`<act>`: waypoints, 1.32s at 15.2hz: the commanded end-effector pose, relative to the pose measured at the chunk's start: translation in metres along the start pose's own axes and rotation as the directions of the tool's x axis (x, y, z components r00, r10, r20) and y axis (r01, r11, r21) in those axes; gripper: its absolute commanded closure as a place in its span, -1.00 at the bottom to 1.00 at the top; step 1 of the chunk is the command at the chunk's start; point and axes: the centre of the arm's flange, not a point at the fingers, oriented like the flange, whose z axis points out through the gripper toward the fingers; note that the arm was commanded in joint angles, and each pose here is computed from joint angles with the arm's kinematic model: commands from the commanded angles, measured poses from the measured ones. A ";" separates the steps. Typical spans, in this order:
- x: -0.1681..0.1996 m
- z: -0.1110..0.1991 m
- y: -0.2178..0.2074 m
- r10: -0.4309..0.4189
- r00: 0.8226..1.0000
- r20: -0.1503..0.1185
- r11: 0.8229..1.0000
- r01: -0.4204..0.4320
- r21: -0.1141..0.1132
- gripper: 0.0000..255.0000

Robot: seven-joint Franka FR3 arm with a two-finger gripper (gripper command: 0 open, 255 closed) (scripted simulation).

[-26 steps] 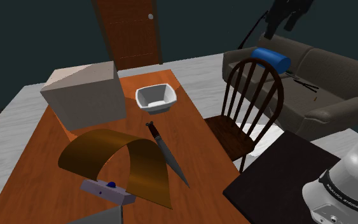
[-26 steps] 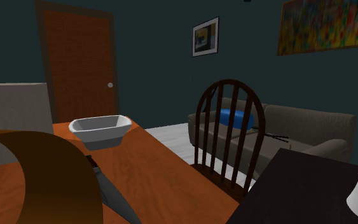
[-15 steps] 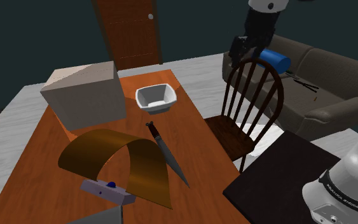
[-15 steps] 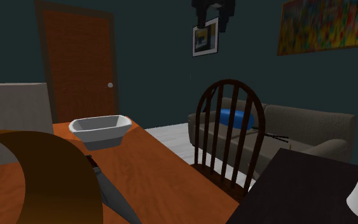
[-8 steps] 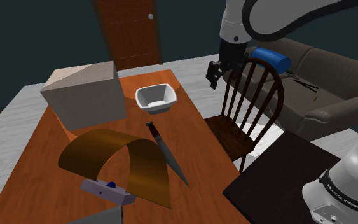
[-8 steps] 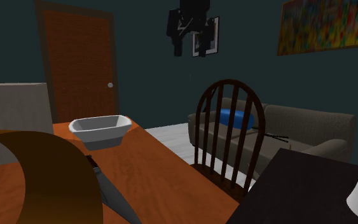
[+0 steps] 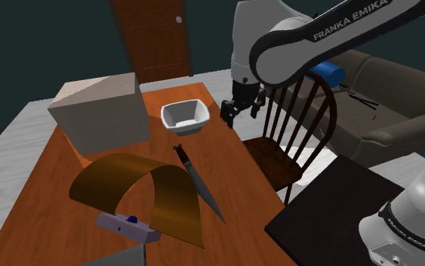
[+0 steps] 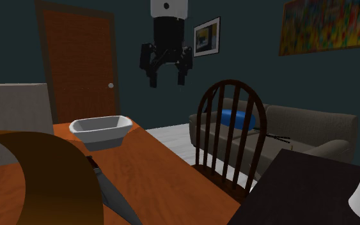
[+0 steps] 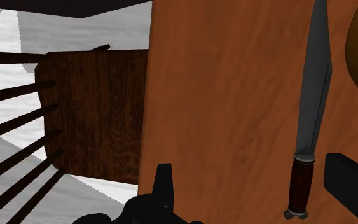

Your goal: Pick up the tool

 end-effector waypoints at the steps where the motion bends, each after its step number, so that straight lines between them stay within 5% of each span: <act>1: 0.006 0.023 -0.017 0.007 1.000 0.011 1.000 -0.007 0.003 -1.00; 20: 0.060 0.216 -0.170 0.060 0.992 0.115 0.998 -0.063 0.017 -1.00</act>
